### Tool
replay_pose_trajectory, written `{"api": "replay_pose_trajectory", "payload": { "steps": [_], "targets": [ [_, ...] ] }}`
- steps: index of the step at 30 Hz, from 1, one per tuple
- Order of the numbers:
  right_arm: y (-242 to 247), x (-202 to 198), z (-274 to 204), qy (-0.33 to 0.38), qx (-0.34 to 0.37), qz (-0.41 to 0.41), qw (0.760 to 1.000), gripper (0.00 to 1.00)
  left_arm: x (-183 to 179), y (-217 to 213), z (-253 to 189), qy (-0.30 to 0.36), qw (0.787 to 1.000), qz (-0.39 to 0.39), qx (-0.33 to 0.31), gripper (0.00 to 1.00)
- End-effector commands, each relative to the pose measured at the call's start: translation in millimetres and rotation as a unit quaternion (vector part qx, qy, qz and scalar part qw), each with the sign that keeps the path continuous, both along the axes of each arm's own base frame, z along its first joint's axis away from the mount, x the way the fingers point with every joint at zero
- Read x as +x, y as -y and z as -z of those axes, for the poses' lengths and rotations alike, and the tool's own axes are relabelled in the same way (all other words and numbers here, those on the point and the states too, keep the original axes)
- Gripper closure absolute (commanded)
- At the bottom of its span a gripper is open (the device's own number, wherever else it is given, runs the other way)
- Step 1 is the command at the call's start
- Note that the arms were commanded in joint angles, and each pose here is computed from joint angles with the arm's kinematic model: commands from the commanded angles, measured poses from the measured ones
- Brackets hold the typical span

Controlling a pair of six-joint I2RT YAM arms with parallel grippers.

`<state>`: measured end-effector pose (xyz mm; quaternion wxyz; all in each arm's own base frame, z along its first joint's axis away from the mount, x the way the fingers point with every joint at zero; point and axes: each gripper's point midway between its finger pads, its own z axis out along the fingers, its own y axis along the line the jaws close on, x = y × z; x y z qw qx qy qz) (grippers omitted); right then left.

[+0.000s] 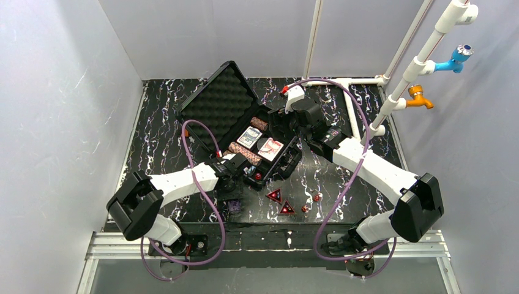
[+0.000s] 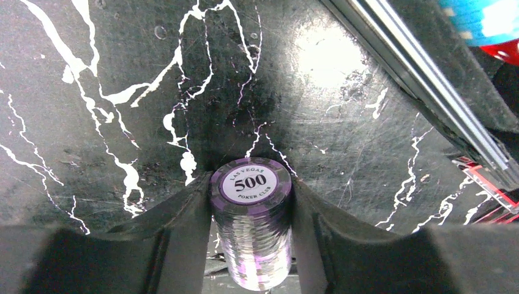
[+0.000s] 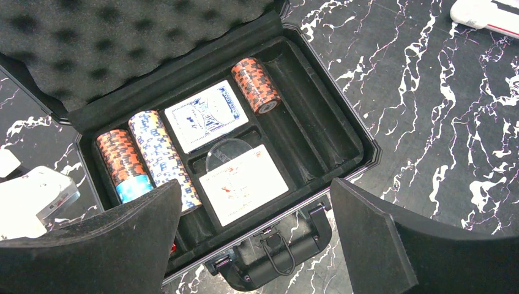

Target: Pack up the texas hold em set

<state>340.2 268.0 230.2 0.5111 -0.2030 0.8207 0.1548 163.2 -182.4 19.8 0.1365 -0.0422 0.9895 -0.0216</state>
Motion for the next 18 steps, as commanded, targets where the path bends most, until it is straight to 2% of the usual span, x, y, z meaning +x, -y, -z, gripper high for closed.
{"api": "replay_pose_trajectory", "payload": {
  "steps": [1, 5, 18],
  "targets": [
    [-3, 1, -11, 0.014, 0.014, -0.002, 1.0, 0.02, -5, -4, 1, -0.002, 1.0, 0.001, 0.004, 0.71],
    [-2, 0, -12, 0.014, 0.015, -0.002, 1.0, 0.02, -1, 1, -3, 0.008, 1.0, 0.009, -0.006, 0.98],
    [1, -6, -10, 0.009, 0.018, -0.005, 1.0, 0.02, 6, 10, -31, 0.054, 0.997, 0.022, -0.054, 1.0]
  ]
}}
